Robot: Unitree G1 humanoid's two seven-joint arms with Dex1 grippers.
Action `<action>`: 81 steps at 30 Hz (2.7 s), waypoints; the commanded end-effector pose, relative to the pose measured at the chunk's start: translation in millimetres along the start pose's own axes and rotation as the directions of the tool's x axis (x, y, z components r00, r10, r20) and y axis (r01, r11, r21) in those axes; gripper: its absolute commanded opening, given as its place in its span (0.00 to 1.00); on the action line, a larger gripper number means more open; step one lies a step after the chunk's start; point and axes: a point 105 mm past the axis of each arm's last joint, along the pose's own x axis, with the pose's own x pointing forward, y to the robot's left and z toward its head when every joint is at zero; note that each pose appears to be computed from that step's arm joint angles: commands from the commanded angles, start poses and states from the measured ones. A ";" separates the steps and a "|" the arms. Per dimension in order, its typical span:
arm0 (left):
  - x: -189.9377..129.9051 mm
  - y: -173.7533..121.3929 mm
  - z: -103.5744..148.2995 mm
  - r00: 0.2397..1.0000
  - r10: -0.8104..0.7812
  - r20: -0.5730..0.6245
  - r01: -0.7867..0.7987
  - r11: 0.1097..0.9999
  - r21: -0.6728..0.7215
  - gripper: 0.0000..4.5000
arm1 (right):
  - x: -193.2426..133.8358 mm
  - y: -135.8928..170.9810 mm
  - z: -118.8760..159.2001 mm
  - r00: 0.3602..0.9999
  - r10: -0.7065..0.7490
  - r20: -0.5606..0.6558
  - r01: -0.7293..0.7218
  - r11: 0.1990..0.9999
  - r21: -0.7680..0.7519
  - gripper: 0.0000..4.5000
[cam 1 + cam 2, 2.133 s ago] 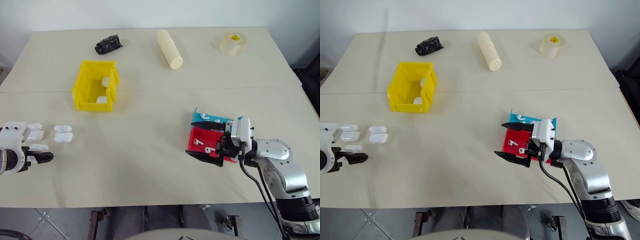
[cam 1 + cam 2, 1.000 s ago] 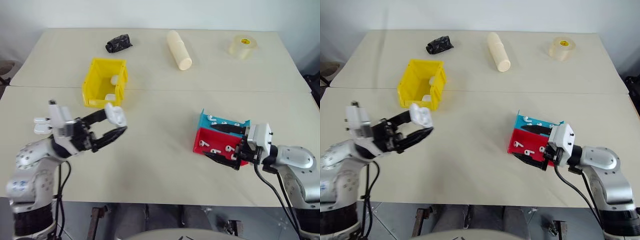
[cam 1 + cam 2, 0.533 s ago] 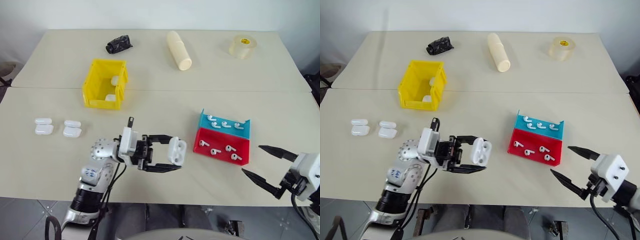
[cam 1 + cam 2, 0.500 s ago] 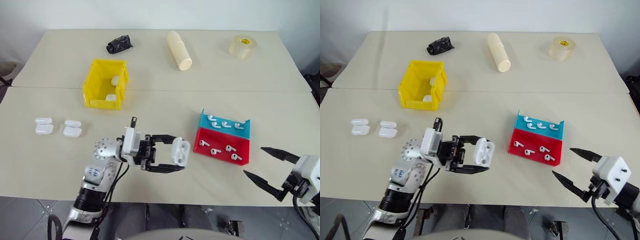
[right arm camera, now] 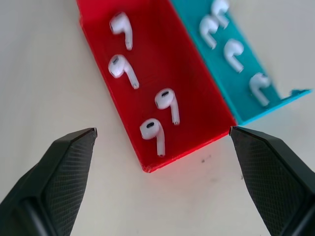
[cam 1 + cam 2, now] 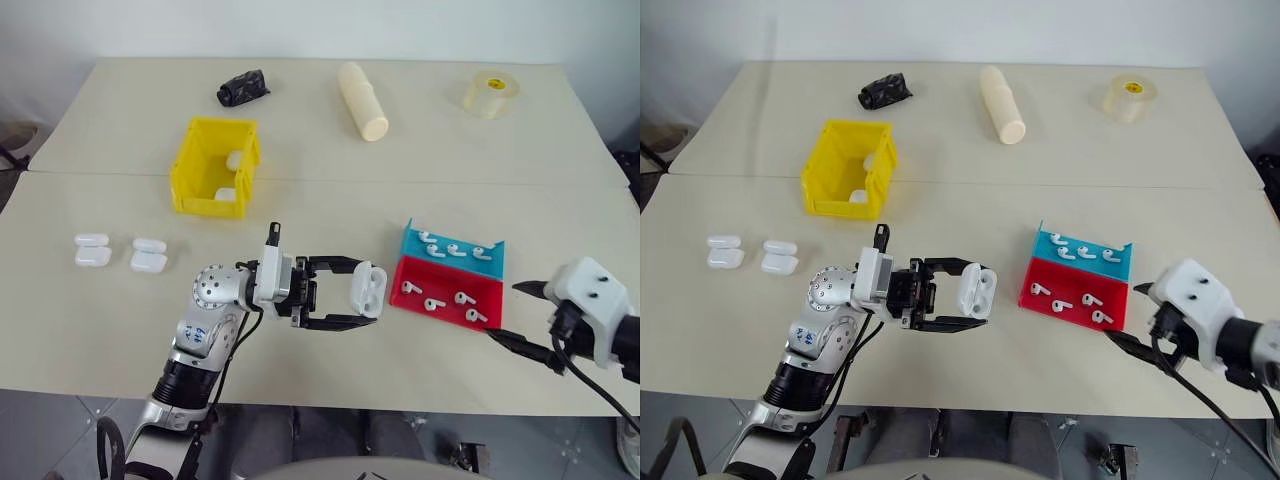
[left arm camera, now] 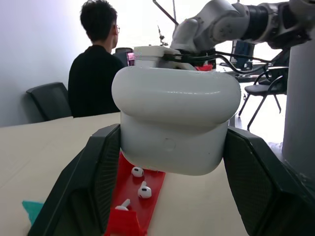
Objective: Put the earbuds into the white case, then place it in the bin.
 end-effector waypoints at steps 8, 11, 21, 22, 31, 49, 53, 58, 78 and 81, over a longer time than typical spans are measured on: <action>2.0 -2.1 3.3 0.999 0.025 -0.030 -0.024 1.000 0.017 0.62 | 23.4 9.0 1.4 0.981 0.067 -0.184 -0.078 0.996 -0.053 1.00; 2.6 -1.2 2.8 0.998 0.045 -0.034 -0.044 0.999 0.014 0.62 | 26.0 8.7 -2.5 0.974 0.060 -0.218 -0.079 0.994 -0.079 1.00; 5.7 -5.3 3.7 0.998 0.047 -0.032 -0.047 0.999 -0.002 0.62 | 31.7 10.2 -4.7 0.965 0.080 -0.249 -0.111 0.987 -0.114 0.59; 5.7 -5.4 3.6 0.998 0.047 -0.033 -0.047 0.999 -0.002 0.62 | 31.9 10.6 -4.7 0.965 0.084 -0.250 -0.116 0.986 -0.116 0.51; 6.4 -4.3 4.9 0.998 0.048 -0.034 -0.048 0.999 -0.006 0.62 | 34.7 10.4 -5.3 0.962 0.088 -0.260 -0.131 0.980 -0.151 0.31; 6.2 -3.4 6.7 0.998 0.060 -0.030 -0.060 0.998 -0.006 0.62 | 34.7 14.3 -9.7 0.941 0.154 -0.301 -0.259 0.901 -0.347 0.31; 5.8 -3.8 7.1 0.998 0.061 -0.031 -0.061 0.998 -0.006 0.62 | 34.6 10.2 -14.6 0.935 0.144 -0.325 -0.268 0.886 -0.378 0.31; 5.4 -3.8 7.7 0.997 0.065 -0.032 -0.065 0.998 -0.005 0.62 | 35.5 8.3 -13.4 0.935 0.148 -0.321 -0.279 0.867 -0.412 0.31; 4.1 -3.1 8.8 0.997 0.073 -0.034 -0.073 0.997 -0.003 0.62 | 32.4 -1.3 18.8 0.971 0.154 -0.184 -0.202 0.939 -0.280 0.64; 4.8 -2.8 9.0 0.997 0.074 -0.033 -0.074 0.997 -0.001 0.62 | 34.2 -5.5 17.4 0.970 0.136 -0.200 -0.188 0.944 -0.271 0.64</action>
